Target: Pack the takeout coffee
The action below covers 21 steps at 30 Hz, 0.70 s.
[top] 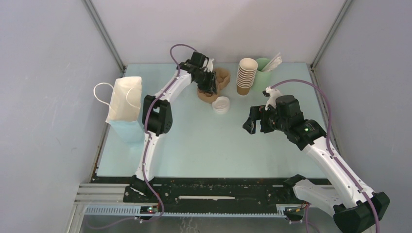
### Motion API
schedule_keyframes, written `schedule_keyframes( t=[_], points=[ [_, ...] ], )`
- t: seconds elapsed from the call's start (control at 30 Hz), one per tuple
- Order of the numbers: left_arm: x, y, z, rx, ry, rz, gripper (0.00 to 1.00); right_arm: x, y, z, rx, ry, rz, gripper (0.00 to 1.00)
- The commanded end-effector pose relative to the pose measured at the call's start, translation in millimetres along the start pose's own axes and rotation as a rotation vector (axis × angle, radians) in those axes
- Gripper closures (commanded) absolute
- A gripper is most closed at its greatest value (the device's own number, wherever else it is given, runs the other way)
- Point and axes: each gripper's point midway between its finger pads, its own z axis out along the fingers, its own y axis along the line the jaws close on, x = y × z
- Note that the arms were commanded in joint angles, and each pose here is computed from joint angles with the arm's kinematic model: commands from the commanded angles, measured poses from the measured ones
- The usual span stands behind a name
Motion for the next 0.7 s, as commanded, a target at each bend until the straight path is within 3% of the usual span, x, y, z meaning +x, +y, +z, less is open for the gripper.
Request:
schedule_keyframes(
  t=[0.0, 0.2, 0.3, 0.43, 0.67],
  points=[
    [-32, -21, -33, 0.035, -0.096, 0.027, 0.64, -5, 3, -1, -0.01, -0.02, -0.03, 0.02],
    [-34, -22, -36, 0.028, -0.104, 0.027, 0.7, -5, 4, -1, -0.013, -0.021, -0.031, 0.02],
    [-30, -23, -32, 0.03, -0.089, 0.023, 0.61, -5, 3, -1, -0.013, -0.019, -0.03, 0.02],
    [-25, -18, -26, 0.01, -0.074, 0.024, 0.61, -5, 3, -1, -0.013, -0.023, -0.031, 0.02],
    [-33, -17, -34, -0.018, -0.103, 0.035, 0.74, -5, 3, -1, -0.012, -0.022, -0.031, 0.02]
  ],
)
